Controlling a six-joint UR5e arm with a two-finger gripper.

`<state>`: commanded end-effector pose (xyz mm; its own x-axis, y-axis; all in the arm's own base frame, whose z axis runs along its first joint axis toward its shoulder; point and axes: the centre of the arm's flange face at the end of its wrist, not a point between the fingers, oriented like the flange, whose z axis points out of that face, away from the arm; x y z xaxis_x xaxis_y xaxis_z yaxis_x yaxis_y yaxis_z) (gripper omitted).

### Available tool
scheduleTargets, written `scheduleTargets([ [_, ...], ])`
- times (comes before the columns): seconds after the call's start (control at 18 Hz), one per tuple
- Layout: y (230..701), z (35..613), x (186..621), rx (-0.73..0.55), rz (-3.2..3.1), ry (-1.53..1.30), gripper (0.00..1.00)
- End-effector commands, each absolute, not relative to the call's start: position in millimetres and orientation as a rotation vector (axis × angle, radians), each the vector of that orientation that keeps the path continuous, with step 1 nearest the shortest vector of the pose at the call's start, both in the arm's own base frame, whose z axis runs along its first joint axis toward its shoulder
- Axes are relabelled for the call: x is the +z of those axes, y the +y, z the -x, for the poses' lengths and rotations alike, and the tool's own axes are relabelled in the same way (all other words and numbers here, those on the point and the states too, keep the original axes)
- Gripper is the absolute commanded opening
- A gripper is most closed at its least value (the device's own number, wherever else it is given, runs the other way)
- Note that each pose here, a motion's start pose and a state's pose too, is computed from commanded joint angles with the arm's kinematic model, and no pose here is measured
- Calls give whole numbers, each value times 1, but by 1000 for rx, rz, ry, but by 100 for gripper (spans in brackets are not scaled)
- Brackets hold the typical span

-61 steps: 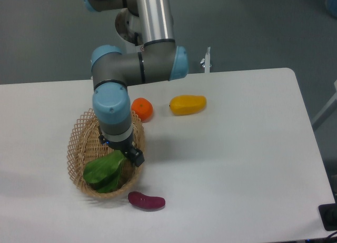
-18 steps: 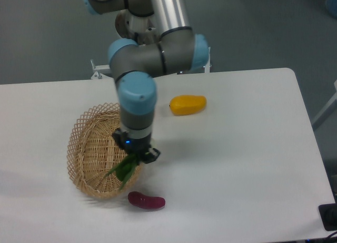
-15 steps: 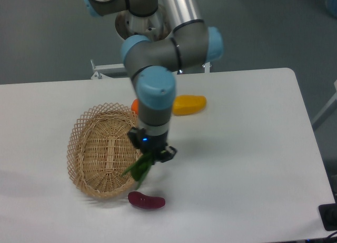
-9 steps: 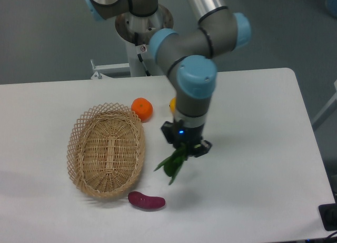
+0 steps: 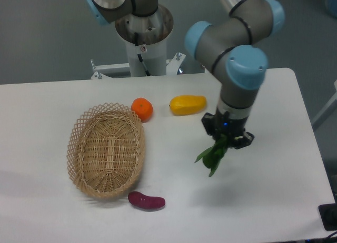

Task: Pick up the green vegetable from the basket
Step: 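Carry the held bok choy away from the basket beside the yellow pepper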

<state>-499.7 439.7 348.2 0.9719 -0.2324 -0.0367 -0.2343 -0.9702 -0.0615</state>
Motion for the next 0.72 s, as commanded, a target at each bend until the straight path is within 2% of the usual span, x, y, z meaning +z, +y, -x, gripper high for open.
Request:
scheduleTargets([
  [0.5, 423, 532, 340, 81, 3095, 539, 0],
  [0.72, 416, 540, 338, 72, 3085, 523, 0],
])
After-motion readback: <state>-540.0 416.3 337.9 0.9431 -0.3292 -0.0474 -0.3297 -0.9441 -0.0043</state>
